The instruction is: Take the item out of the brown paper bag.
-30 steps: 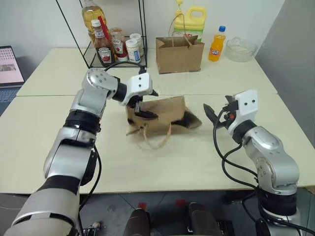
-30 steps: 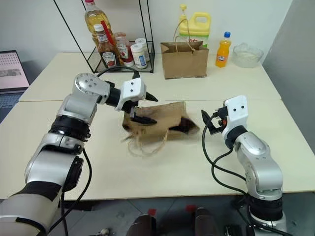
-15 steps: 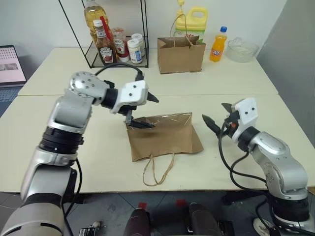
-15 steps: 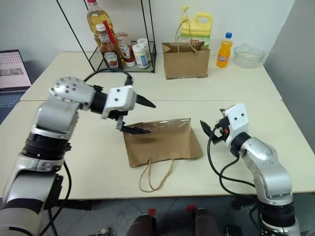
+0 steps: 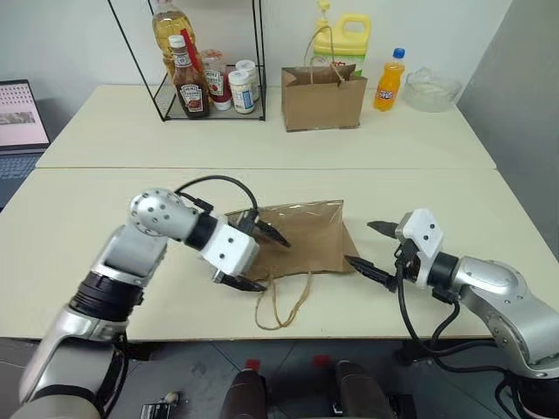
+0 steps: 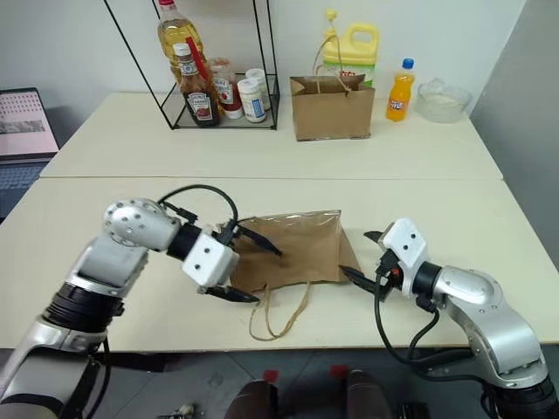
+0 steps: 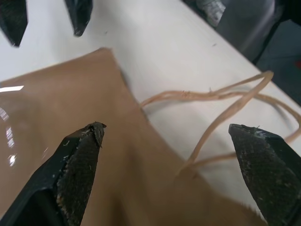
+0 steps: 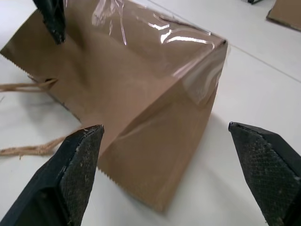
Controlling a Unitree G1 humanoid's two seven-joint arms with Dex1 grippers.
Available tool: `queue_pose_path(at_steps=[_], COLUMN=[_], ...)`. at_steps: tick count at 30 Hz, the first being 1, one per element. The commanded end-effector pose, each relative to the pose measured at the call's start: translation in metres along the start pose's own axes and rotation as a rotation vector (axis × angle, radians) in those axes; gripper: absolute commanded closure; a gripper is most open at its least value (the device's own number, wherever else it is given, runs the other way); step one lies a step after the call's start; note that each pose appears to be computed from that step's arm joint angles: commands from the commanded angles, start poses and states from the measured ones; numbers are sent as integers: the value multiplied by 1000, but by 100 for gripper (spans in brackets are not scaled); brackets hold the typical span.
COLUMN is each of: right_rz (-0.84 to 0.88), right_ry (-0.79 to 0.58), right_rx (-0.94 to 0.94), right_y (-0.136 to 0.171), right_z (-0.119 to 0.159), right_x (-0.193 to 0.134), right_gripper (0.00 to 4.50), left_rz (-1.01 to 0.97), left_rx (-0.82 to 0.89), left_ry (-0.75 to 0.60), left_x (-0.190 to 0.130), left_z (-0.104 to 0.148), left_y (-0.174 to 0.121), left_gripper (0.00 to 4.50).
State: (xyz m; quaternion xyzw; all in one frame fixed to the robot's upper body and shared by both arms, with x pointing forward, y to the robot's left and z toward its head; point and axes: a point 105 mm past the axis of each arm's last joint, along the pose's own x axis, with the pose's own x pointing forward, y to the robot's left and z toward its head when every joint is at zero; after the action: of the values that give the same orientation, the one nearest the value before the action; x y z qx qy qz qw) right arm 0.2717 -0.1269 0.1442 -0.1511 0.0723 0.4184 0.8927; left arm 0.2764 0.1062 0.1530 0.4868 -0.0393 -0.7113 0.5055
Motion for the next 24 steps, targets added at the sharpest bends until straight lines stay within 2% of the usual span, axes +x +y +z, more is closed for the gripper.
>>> queue_pose_path(at_steps=[1,7,12,16,20,24], right_rz=[14,-2,19,52,130,230], right_ry=[-20,-8,32,63,104,71], right_rx=[-33,-33,-71,-140,-288,-461], right_y=[3,2,10,13,20,37], right_z=[7,5,-4,-15,-33,-42], right_x=[-6,-10,-17,-23,-23,-16], right_gripper=[4,4,4,0,0,0], left_rz=[1,-10,25,35,98,135], left_rx=[55,104,21,-62,-247,-412], left_ry=[4,8,-6,-69,-161,-226], left_x=[9,24,36,36,27,21], left_z=[-2,-9,-15,-9,3,11], left_y=[-2,-5,-2,-3,7,13], left_gripper=[0,0,0,83,205,336])
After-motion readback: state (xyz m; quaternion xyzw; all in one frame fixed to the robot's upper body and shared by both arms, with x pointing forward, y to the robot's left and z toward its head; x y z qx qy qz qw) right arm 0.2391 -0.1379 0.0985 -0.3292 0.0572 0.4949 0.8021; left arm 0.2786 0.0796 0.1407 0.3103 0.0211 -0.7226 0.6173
